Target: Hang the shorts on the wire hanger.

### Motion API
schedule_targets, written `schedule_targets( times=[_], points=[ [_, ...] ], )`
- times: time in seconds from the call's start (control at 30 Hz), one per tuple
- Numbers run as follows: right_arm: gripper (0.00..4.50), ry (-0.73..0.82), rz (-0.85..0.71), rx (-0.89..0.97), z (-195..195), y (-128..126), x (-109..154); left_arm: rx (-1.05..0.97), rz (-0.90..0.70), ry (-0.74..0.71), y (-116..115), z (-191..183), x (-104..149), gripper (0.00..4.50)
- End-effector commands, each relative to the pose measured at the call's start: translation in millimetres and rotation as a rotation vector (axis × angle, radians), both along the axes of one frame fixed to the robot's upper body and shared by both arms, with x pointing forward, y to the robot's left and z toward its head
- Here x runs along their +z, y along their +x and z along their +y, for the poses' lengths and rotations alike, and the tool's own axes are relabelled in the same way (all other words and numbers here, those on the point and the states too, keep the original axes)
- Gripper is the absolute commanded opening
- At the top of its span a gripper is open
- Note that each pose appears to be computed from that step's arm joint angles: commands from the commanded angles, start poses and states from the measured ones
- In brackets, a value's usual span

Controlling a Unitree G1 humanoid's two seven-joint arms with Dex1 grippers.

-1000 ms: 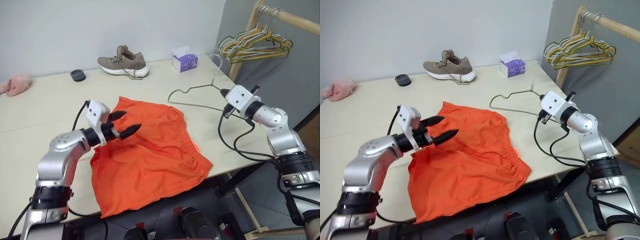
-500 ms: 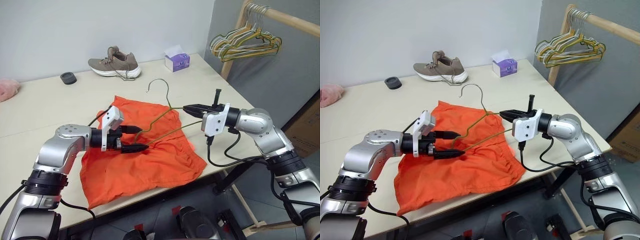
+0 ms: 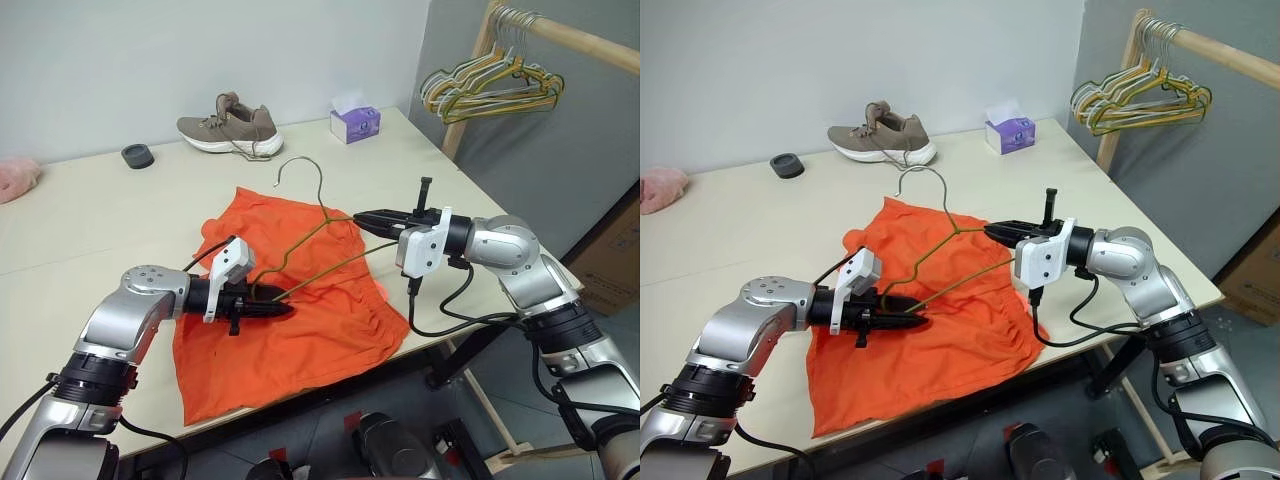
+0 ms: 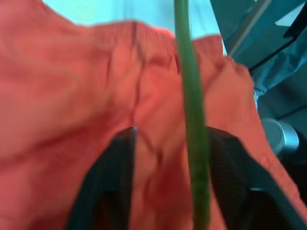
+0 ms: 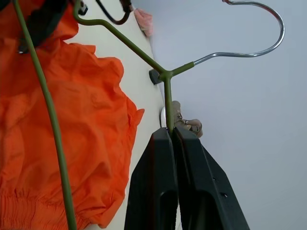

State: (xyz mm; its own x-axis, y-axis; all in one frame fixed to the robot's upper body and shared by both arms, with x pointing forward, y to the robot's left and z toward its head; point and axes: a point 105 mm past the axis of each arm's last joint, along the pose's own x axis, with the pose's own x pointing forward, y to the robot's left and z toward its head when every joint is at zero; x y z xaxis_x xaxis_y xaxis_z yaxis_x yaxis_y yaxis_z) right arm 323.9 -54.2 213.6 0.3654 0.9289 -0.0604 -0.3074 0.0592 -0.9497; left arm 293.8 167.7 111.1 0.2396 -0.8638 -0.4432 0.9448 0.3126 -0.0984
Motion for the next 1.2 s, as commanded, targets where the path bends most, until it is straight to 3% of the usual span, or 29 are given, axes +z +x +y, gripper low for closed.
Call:
schedule_targets(
  times=[0.03, 0.1, 0.63, 0.73, 0.87, 1.0, 1.2],
  points=[
    [0.00, 0.057, -0.034, 0.030, 2.0, -7.6, 19.4, -0.023, -0.053, -0.008, -0.2, -4.1, 9.5, 0.59],
    [0.00, 0.057, -0.021, 0.045, 3.1, -10.8, 17.9, -0.019, -0.056, -0.015, 0.0, -4.5, 9.8, 0.02],
    [0.00, 0.023, 0.039, 0.083, 5.4, -23.0, 4.1, -0.010, -0.047, -0.062, -4.5, -7.5, 10.1, 0.02],
    [0.75, 0.024, 0.092, 0.073, 1.9, -23.6, 4.8, -0.006, -0.062, -0.040, -4.5, -6.4, 6.7, 0.00],
    [2.14, 0.025, 0.147, 0.015, -9.9, -20.8, 11.6, -0.006, -0.098, -0.002, -4.1, -5.4, 3.8, 0.00],
    [3.56, 0.018, 0.307, -0.107, -32.1, -13.6, 10.2, -0.007, -0.143, 0.049, -2.5, -2.4, 1.2, 0.00],
    [3.56, -0.123, 0.695, -0.253, -60.6, -29.8, -12.8, -0.041, -0.207, 0.134, -5.1, 0.9, -3.2, 0.00]
  ],
)
